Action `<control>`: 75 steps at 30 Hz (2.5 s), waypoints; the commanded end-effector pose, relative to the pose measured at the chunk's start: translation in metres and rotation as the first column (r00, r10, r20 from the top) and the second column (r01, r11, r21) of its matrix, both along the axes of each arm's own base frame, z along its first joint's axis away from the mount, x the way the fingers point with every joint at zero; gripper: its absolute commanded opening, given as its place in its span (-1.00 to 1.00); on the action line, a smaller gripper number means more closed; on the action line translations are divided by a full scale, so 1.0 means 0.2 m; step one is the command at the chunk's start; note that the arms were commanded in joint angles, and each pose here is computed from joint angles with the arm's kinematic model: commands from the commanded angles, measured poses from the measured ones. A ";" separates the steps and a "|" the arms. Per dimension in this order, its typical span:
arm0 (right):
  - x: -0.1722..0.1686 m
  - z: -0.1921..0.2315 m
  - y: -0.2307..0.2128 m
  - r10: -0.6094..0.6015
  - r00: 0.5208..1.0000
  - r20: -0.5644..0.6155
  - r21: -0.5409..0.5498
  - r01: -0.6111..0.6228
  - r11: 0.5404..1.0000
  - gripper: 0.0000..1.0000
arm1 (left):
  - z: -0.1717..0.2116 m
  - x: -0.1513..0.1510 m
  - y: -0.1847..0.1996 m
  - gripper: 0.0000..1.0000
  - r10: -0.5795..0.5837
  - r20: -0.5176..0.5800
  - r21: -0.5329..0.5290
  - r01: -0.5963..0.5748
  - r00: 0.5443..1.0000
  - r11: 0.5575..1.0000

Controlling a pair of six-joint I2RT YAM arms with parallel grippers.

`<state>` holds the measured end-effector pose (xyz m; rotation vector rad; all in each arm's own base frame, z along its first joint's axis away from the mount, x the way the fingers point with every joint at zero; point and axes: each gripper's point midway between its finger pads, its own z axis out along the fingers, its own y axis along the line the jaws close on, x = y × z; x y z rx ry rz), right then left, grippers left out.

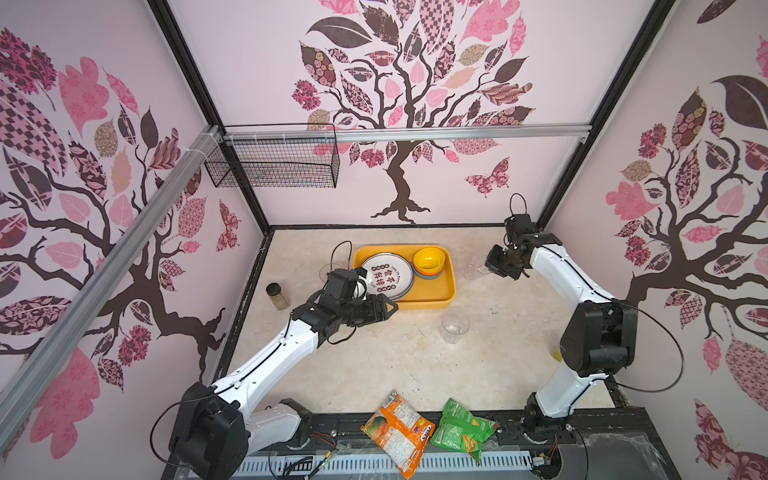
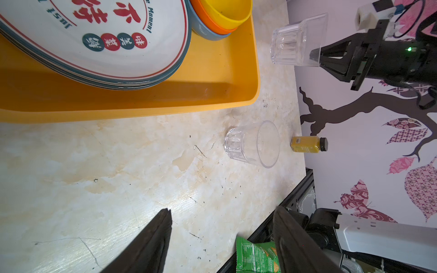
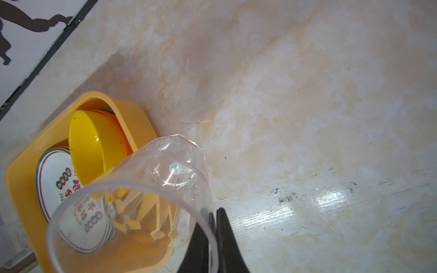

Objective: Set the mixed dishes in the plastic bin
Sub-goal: 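Lower the clear cup into the bin beside the bowls with the right gripper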

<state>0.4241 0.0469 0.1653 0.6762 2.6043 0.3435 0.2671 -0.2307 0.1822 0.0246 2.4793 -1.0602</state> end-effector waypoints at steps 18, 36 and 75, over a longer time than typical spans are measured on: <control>-0.07 0.19 0.47 0.287 0.958 0.023 -0.012 -0.287 0.958 -0.97 | -0.04 0.00 0.22 0.42 0.141 -0.004 0.018 -0.141 0.990 0.990; -0.13 -0.07 0.64 0.392 0.914 -0.106 -0.030 -0.397 0.917 -0.97 | -0.08 0.00 0.23 0.42 0.150 -0.025 0.022 -0.149 0.988 0.989; -0.10 -0.41 0.71 0.393 0.888 -0.240 -0.110 -0.427 0.897 -0.93 | -0.11 -0.01 0.25 0.42 0.155 -0.038 0.033 -0.154 0.987 0.987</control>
